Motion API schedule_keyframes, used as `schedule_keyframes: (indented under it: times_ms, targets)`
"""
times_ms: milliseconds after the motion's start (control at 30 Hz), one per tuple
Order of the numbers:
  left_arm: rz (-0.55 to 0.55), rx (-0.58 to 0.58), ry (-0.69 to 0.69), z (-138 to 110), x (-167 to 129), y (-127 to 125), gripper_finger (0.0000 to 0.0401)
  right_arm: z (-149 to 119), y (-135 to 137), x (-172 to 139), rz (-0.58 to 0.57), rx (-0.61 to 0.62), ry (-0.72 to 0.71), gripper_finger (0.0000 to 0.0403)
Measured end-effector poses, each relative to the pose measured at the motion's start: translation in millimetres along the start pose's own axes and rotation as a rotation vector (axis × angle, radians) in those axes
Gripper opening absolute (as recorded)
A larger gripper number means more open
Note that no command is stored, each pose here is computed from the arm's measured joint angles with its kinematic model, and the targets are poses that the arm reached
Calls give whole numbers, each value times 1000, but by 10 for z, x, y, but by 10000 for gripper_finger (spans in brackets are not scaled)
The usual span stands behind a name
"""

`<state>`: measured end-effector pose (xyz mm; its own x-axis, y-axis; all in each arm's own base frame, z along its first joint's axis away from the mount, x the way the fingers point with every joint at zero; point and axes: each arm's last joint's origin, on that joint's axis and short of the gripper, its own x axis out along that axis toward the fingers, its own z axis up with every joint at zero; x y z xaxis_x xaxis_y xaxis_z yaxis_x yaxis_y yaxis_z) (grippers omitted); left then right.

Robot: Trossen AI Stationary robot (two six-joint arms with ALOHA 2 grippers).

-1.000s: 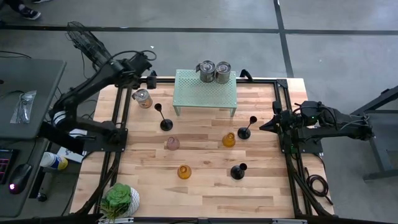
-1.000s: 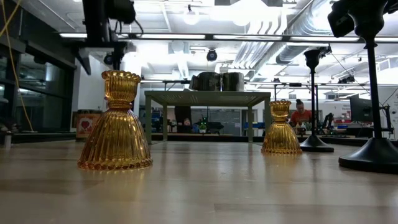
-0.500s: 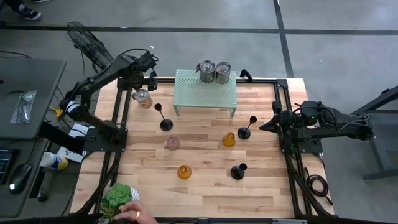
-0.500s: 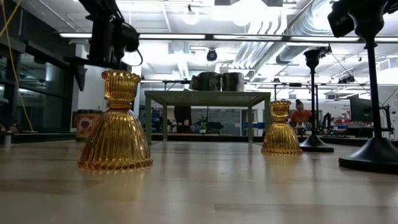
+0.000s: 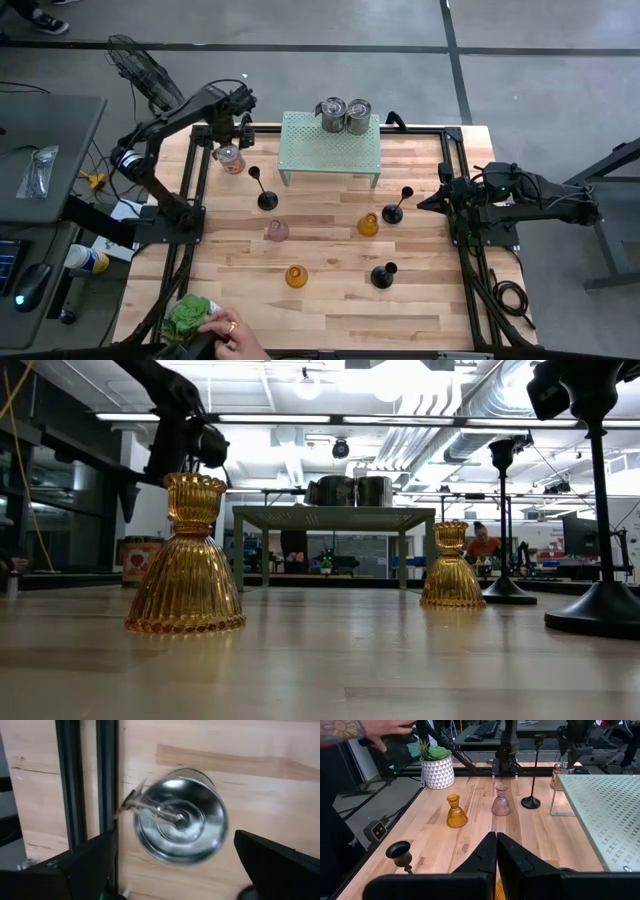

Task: Pick & Place candle stick holders
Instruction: Put the scented candle on the shelf

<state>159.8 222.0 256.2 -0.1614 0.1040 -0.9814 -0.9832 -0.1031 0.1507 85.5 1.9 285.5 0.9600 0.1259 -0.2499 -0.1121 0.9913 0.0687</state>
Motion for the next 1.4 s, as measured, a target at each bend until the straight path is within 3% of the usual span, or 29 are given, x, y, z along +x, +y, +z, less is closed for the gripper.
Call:
schedule_keyframes:
  times_ms: [533,1400]
  targets:
    - [-37,-36,71,48,249,26,393,0,0,0,0,0,0,3]
    - [-31,-78,-17,49,586,55,393,0,0,1,0,0,0,3]
